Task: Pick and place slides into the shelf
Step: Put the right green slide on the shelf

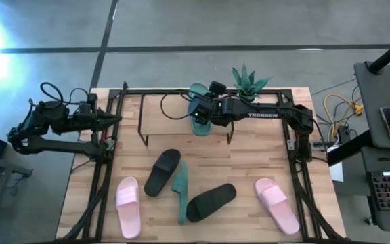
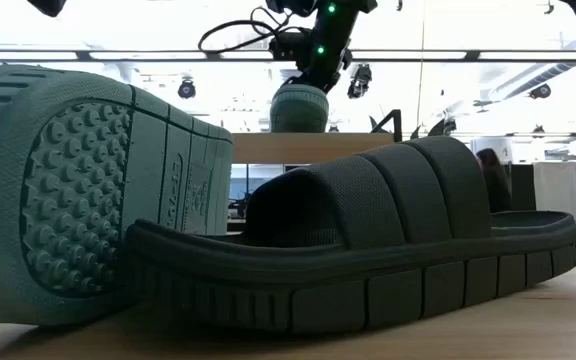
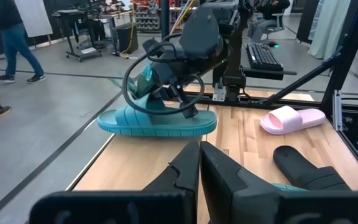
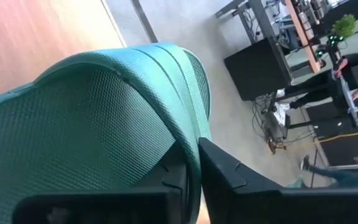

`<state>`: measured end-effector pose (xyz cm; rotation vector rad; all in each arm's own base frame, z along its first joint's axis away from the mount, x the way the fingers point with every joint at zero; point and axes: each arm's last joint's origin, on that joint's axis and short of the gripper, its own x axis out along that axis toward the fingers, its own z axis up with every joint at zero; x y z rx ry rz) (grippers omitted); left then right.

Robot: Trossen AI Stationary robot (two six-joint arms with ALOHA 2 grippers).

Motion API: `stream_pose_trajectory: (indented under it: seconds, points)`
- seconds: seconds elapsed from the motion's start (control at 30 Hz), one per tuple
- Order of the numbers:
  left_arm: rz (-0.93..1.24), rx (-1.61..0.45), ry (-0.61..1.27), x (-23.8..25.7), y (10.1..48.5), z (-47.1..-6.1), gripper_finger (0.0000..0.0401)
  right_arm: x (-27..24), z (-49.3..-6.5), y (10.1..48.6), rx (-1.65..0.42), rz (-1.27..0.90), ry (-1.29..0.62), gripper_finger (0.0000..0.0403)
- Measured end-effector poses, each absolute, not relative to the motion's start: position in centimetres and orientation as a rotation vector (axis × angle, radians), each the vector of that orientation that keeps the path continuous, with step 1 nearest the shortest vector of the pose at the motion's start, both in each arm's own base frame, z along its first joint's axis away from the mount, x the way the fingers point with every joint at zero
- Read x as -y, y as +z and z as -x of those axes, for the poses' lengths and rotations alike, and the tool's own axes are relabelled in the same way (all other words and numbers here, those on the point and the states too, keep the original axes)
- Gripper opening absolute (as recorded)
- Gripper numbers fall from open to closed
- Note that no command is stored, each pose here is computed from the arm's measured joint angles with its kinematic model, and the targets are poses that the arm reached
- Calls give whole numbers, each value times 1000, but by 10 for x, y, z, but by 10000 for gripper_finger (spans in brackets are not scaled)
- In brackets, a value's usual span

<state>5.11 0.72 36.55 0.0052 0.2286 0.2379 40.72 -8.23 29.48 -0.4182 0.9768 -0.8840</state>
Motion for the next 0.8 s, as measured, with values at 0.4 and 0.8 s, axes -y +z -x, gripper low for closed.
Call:
stream_pose_trajectory:
  seconds: [0.4,0.8]
  points:
    - [-5,-230,238,-7,365,-51,0,81,-404,292,-988,364,-910,119]
    - [-5,-230,237,-7,365,-51,0,67,-401,288,-1041,317,-823,137]
